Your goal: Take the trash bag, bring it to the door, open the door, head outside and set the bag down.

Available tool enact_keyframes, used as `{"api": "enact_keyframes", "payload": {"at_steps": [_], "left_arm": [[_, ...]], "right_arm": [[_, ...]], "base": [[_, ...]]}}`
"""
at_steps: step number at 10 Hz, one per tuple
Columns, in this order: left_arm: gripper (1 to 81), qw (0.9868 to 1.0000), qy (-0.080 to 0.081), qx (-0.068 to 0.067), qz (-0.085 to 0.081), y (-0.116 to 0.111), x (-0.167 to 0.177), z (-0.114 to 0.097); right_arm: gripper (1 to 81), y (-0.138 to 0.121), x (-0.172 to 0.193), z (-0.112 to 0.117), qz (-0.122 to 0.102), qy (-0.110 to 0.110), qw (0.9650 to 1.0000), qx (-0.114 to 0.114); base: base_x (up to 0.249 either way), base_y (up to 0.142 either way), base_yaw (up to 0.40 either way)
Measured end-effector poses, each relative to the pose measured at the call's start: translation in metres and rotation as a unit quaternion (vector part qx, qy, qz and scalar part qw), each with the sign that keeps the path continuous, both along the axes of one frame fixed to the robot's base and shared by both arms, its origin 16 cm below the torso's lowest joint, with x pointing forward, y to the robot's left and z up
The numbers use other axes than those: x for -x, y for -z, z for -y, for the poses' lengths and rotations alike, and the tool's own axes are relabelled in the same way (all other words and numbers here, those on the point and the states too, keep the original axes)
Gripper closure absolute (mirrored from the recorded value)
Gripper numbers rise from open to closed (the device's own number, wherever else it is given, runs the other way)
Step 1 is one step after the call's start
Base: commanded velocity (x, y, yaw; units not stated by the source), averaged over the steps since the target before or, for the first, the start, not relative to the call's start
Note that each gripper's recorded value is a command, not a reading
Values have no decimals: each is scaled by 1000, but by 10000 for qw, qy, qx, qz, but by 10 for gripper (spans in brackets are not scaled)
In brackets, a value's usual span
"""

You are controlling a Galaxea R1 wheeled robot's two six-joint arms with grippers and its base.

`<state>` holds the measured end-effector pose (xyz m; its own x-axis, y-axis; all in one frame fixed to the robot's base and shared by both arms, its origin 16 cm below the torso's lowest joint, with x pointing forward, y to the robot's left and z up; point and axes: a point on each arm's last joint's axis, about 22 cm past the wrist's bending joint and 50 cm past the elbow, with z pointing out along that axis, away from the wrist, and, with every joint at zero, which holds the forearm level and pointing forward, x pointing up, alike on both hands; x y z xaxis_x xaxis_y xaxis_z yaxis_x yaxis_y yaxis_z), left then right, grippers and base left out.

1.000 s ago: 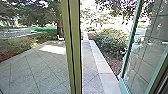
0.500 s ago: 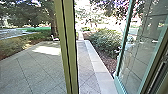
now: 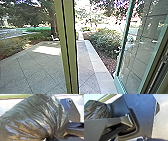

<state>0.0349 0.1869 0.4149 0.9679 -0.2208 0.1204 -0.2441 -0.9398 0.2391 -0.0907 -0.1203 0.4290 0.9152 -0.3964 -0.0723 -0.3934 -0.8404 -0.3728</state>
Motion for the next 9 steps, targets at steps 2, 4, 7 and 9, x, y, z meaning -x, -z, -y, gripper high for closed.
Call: {"api": "enact_keyframes", "payload": {"at_steps": [2, 4, 7, 9], "left_arm": [[811, 10000, 1, 0, 7, 0, -1, 0], [811, 10000, 1, 23, 30, 0, -5, 4], [811, 9999, 2, 85, 89, -1, -14, 15], [811, 9999, 5, 104, 81, -2, -13, 18]], "right_arm": [[10, -1, 1, -3, 12, 18, 10000, -20], [10, -1, 0, -4, 24, 16, 10000, -24], [10, 0, -3, -2, 39, 12, 10000, -5], [10, 0, -3, -2, 41, 11, 10000, -5]], "base": [[0, 0, 0], [0, 0, 0], [0, 0, 0], [0, -36, 0]]}}
